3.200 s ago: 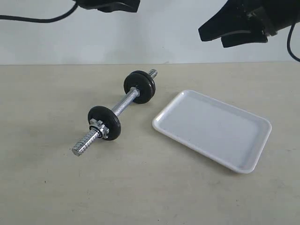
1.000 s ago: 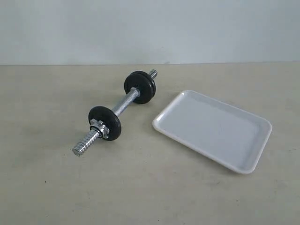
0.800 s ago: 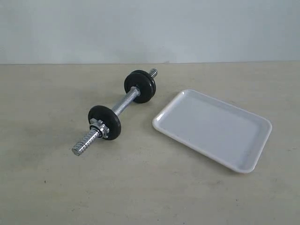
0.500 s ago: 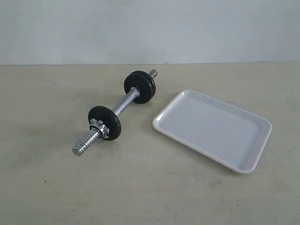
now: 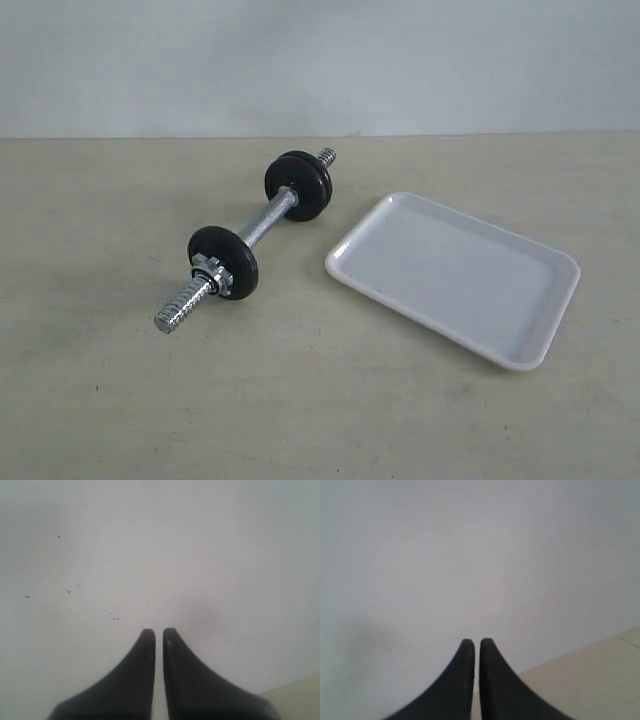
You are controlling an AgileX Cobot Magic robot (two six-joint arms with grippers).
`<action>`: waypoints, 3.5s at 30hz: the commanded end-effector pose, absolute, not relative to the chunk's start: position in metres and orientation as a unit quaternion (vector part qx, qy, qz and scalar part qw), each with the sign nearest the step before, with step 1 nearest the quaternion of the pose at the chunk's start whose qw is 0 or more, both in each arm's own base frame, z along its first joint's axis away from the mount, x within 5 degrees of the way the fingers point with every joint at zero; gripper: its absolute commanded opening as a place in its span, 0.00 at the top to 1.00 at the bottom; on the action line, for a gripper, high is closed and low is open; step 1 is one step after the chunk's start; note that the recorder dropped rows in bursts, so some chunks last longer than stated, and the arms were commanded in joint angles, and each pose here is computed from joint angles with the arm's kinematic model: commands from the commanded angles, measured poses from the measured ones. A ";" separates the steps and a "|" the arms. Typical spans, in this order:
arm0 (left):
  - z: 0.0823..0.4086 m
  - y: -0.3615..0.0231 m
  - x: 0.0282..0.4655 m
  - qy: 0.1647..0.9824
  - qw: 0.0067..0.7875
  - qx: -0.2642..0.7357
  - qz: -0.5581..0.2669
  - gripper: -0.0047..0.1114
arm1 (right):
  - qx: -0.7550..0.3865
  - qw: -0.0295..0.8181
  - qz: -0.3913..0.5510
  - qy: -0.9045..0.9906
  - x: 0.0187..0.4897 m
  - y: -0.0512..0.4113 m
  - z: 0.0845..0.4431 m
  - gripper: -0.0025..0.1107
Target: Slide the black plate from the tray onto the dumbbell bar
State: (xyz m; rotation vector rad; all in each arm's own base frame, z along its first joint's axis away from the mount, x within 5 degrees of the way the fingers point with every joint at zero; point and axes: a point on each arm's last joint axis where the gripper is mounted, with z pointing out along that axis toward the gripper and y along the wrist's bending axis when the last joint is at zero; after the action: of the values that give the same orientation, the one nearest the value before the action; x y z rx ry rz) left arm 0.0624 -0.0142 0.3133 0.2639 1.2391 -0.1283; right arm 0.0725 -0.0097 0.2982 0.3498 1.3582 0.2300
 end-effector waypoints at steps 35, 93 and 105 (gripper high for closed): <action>0.312 -0.013 0.062 0.578 0.805 0.112 -0.065 0.92 | 0.057 0.784 0.060 0.615 0.046 0.000 0.277 0.97; 0.313 -0.012 0.062 0.576 0.808 0.108 -0.062 0.92 | -0.043 0.612 -0.044 0.789 0.054 0.000 0.183 0.97; 0.279 -0.012 0.054 0.616 0.778 0.113 -0.059 0.92 | -0.042 0.612 -0.043 0.789 0.054 0.000 0.183 0.97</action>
State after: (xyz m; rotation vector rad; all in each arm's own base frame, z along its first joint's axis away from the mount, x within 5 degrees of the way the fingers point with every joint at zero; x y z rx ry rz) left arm 0.0521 -0.0103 0.3005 0.2630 1.2458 -0.0993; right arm 0.0539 0.0000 0.1821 -0.0967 1.8258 -0.0905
